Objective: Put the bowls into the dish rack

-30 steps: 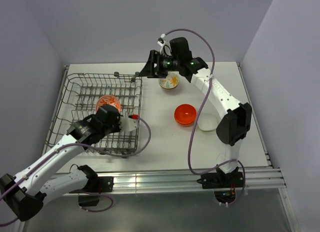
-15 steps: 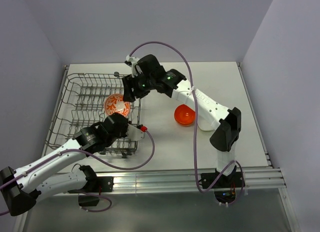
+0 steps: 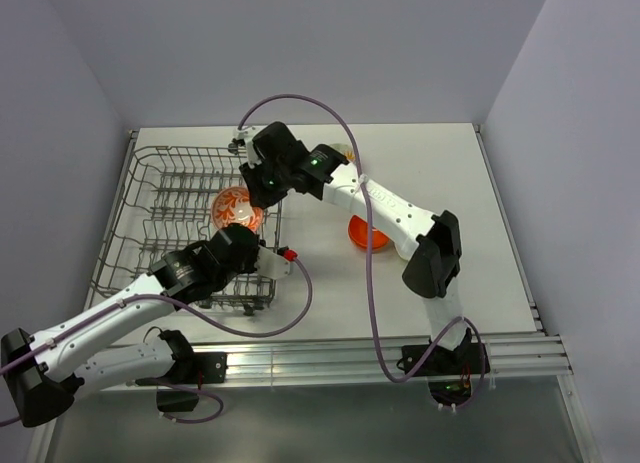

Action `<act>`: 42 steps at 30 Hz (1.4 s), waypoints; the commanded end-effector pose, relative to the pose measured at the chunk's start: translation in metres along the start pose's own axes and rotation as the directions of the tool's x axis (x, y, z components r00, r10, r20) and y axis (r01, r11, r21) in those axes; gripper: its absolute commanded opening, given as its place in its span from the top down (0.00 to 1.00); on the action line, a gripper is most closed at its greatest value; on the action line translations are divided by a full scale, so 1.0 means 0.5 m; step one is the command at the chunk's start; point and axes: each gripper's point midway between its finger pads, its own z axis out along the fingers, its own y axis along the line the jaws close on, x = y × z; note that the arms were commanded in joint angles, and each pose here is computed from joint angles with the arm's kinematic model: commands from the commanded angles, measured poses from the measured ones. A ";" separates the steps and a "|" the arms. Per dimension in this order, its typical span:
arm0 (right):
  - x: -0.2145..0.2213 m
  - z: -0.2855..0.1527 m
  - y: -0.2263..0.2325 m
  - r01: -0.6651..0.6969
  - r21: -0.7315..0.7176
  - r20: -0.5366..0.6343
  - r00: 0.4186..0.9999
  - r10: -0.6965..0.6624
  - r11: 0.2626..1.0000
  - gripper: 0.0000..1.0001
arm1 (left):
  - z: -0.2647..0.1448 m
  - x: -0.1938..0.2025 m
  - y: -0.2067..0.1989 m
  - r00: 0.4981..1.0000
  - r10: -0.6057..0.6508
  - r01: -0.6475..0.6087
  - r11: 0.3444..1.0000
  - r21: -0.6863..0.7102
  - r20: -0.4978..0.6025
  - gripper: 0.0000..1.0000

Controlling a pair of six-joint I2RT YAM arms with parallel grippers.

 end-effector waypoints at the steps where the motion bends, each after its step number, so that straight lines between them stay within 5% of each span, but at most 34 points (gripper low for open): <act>1: -0.035 -0.015 0.010 0.035 0.008 0.046 0.998 -0.035 0.999 0.74 | -0.028 -0.027 0.069 0.996 -0.069 0.074 0.992 -0.098 0.052 1.00; 4: -0.032 -0.009 0.019 0.048 -0.012 0.035 0.998 -0.048 0.999 1.00 | -0.026 -0.025 0.065 0.997 -0.068 0.072 0.993 -0.094 0.047 1.00; 8: -0.037 -0.012 0.029 0.041 -0.045 0.053 0.998 -0.038 0.998 1.00 | -0.026 -0.019 0.065 0.994 -0.105 0.108 0.988 -0.109 0.034 0.93; 9: -0.038 -0.015 0.024 0.030 -0.050 0.057 0.998 -0.027 0.998 1.00 | -0.026 -0.018 0.061 0.993 -0.116 0.119 0.988 -0.101 0.030 0.86; 13: -0.061 -0.026 -0.004 -0.071 -0.125 0.077 0.994 0.081 0.990 1.00 | -0.054 -0.033 0.059 0.965 -0.255 0.257 0.966 -0.023 0.065 0.16; 16: -0.073 -0.033 -0.046 -0.136 -0.157 0.089 0.985 0.151 0.978 1.00 | -0.077 -0.039 0.083 0.933 -0.343 0.346 0.938 -0.011 0.107 0.05; 21: -0.078 -0.037 -0.070 -0.193 -0.231 0.086 0.972 0.218 0.953 1.00 | -0.113 -0.056 0.132 0.806 -0.560 0.562 0.826 0.045 0.194 0.00; 24: -0.082 -0.041 -0.087 -0.224 -0.265 0.099 0.961 0.258 0.938 1.00 | -0.139 -0.078 0.158 0.692 -0.680 0.671 0.730 0.132 0.244 0.00; 27: -0.089 -0.051 -0.089 -0.236 -0.326 0.108 0.953 0.284 0.915 1.00 | -0.153 -0.088 0.196 0.525 -0.815 0.794 0.572 0.203 0.244 0.01; 32: -0.116 -0.077 -0.085 -0.230 -0.438 0.136 0.939 0.317 0.869 1.00 | -0.160 -0.051 0.251 0.146 -0.973 0.936 0.194 0.295 0.179 0.03; 34: -0.118 -0.083 -0.085 -0.234 -0.471 0.135 0.934 0.332 0.850 1.00 | -0.168 -0.067 0.247 0.049 -0.984 0.916 0.113 0.386 0.170 0.01; 35: -0.125 -0.091 -0.077 -0.227 -0.501 0.139 0.931 0.337 0.835 1.00 | -0.193 -0.061 0.286 0.011 -0.961 0.914 0.121 0.387 0.276 0.00; 39: -0.130 -0.109 -0.060 -0.210 -0.569 0.135 0.930 0.342 0.795 1.00 | -0.240 -0.066 0.327 -0.148 -0.906 0.900 0.044 0.435 0.397 0.01; 40: -0.131 -0.113 -0.057 -0.208 -0.578 0.137 0.929 0.345 0.789 1.00 | -0.238 -0.079 0.326 -0.220 -0.914 0.873 -0.028 0.488 0.342 0.00; 42: -0.135 -0.121 -0.049 -0.202 -0.601 0.141 0.926 0.351 0.773 1.00 | -0.223 -0.077 0.327 -0.285 -0.921 0.849 -0.113 0.516 0.266 0.01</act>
